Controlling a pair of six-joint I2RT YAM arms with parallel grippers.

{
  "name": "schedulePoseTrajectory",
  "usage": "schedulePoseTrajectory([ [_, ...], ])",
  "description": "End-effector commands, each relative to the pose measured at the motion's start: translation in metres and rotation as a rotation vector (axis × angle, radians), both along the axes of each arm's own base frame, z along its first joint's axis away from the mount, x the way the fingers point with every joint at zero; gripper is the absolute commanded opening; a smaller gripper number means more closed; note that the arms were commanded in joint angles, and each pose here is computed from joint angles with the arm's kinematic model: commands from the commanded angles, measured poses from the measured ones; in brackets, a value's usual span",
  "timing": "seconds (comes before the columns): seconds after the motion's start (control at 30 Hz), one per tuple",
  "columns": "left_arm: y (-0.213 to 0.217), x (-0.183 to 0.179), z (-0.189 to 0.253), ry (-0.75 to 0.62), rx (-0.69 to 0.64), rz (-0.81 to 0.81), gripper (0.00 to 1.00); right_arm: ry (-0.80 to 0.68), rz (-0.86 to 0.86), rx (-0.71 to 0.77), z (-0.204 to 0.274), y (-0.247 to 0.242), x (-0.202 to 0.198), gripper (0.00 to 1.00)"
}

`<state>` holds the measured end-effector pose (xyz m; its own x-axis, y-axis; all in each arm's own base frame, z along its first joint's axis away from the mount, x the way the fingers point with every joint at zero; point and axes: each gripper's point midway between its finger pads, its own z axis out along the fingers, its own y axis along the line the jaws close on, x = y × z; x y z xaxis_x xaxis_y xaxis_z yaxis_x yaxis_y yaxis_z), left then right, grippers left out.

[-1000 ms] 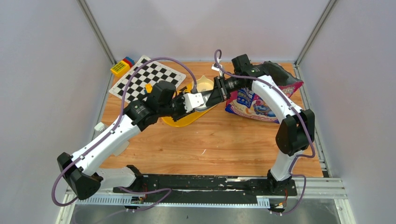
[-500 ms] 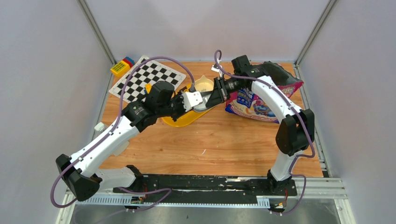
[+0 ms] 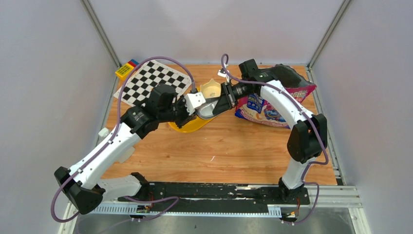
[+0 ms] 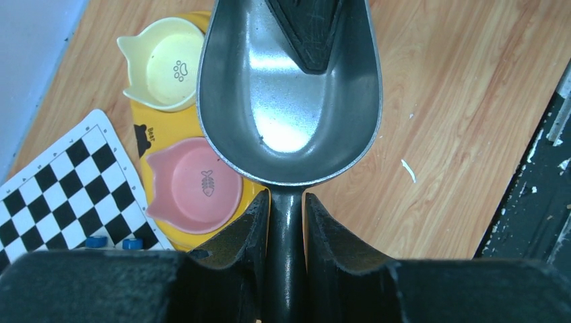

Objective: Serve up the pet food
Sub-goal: Adjust the spatula.

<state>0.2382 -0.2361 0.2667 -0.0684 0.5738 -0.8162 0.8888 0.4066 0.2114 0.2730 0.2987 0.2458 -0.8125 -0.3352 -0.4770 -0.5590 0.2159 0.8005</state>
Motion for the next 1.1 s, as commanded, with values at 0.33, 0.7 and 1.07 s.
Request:
schedulePoseTrajectory([
  [0.33, -0.007, -0.003, 0.062, -0.104, -0.177, -0.031, 0.1, -0.081, 0.077, 0.041, 0.013, 0.013, -0.013, 0.0],
  [0.7, 0.008, 0.001, 0.054, -0.132, -0.124, 0.013, 0.57, -0.078, 0.054, 0.131, 0.042, -0.005, -0.006, 0.0],
  [1.07, 0.002, -0.003, 0.04, -0.096, -0.115, -0.031, 0.68, -0.061, 0.07, 0.173, 0.058, -0.006, -0.012, 0.0],
])
